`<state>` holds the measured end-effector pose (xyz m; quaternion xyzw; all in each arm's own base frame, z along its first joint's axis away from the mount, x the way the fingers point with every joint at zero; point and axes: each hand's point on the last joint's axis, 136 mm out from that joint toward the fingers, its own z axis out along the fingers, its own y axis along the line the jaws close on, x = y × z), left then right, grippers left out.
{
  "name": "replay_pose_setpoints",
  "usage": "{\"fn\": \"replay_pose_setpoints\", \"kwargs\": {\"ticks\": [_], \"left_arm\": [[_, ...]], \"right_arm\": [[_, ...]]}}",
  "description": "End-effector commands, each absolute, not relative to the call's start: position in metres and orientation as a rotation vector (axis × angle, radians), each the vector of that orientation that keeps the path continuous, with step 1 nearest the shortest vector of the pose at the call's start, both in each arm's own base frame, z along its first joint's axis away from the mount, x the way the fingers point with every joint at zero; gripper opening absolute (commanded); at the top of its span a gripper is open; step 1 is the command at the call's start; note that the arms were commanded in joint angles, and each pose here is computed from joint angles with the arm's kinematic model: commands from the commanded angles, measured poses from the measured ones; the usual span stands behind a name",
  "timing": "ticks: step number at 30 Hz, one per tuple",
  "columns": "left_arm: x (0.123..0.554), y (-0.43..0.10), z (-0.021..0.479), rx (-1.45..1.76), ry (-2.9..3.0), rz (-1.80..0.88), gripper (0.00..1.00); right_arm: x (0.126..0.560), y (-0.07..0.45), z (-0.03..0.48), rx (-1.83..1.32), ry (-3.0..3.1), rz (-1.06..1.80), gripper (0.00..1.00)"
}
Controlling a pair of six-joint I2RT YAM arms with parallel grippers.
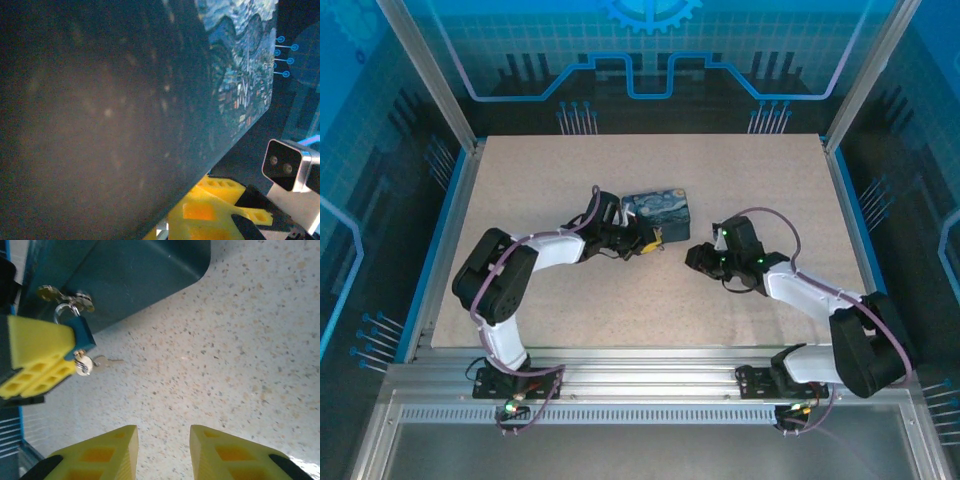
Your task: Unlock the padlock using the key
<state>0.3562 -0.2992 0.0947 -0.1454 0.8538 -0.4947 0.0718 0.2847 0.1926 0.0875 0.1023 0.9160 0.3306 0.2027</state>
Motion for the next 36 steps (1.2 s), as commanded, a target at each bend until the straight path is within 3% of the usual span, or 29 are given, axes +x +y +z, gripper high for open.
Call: {"fn": "replay_pose_setpoints", "kwargs": {"ticks": [1, 24, 36], "left_arm": [[0.358, -0.302, 0.120, -0.354, 2.541, -1.462, 0.00], [0.356, -0.304, 0.120, -0.335, 2.562, -1.452, 0.00], [0.356, -0.305, 0.123, -0.330, 2.563, -1.465, 0.00]], "right_arm": [[0.280, 0.192, 0.095, 0.181, 2.564, 0.826, 0.34], [0.302, 0.235, 0.121, -0.226, 2.496, 0.696, 0.43], [0.321, 0.268, 0.109, -0.375, 2.506, 0.676, 0.36]]}}
